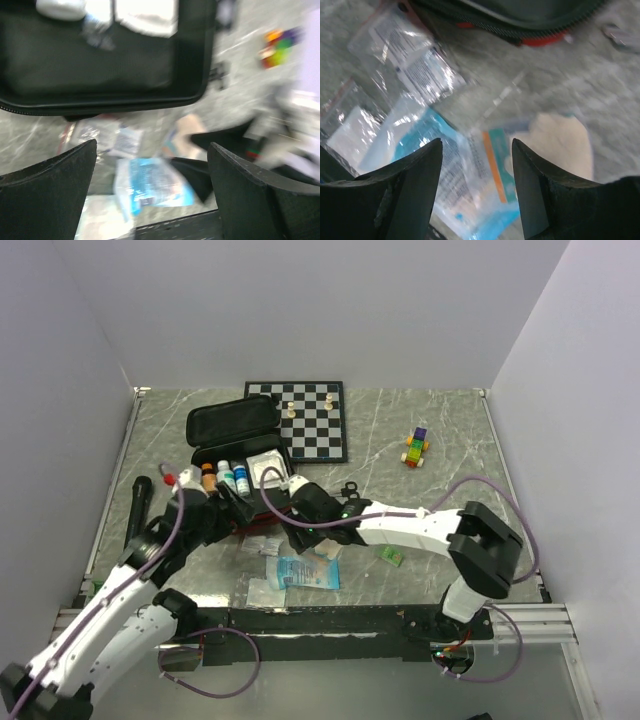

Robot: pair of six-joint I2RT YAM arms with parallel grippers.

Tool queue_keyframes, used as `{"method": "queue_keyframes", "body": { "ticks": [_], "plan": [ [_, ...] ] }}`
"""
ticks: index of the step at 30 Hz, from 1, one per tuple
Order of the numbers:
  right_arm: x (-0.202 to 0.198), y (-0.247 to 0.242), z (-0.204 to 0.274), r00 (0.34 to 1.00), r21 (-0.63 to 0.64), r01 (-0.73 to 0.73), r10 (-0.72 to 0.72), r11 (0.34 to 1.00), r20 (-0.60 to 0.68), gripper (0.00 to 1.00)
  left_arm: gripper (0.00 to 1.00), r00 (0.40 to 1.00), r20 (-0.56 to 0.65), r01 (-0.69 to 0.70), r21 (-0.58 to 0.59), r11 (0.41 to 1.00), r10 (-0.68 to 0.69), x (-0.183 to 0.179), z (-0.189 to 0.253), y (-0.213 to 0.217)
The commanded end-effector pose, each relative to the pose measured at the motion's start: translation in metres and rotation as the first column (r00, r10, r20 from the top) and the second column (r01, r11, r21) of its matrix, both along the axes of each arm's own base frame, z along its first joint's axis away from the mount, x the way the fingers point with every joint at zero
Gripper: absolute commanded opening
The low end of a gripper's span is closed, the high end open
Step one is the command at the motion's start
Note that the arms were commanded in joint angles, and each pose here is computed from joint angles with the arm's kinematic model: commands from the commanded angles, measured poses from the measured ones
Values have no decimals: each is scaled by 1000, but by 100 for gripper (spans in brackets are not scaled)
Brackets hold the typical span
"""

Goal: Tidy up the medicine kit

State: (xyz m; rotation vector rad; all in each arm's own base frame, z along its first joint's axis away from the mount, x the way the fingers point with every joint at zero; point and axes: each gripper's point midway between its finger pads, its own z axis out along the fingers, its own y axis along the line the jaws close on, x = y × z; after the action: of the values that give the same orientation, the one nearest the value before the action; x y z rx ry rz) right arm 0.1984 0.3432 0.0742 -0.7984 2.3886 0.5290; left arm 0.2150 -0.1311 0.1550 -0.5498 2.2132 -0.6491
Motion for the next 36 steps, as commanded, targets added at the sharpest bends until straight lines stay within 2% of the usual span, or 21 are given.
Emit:
{"method": "queue_keyframes", "body": {
  "ticks": [1,8,15,20,24,28,31,33,36],
  "plan": [
    [5,52,15,998,83,-59,56,995,35,66,96,988,135,-64,-112,992,79,-4,41,9],
    [7,79,-1,996,33,-92,91,995,18,65,97,955,207,-180,-166,969,213,-17,66,39],
    [4,75,-32,996,-52,-89,88,995,-19,63,97,942,226,-203,-208,957,249,-24,69,47],
    [-3,66,-50,996,-103,-84,79,991,-47,57,98,944,218,-206,-200,958,248,-23,68,47],
    [-5,58,-47,998,-96,-61,58,994,-31,40,98,946,212,-205,-195,959,245,-22,66,46],
    [-4,45,-37,999,-88,-34,34,996,-2,17,98,945,218,-204,-194,960,244,-22,67,46],
    [-2,35,-26,999,-76,-7,9,997,30,6,98,946,218,-199,-195,960,240,-21,67,44],
    [0,27,-12,998,-57,22,-18,998,65,1,98,946,221,-196,-195,961,238,-20,68,44],
    [5,8,6,993,-38,72,-68,997,100,0,98,946,223,-194,-197,961,237,-18,68,42]
  ]
}}
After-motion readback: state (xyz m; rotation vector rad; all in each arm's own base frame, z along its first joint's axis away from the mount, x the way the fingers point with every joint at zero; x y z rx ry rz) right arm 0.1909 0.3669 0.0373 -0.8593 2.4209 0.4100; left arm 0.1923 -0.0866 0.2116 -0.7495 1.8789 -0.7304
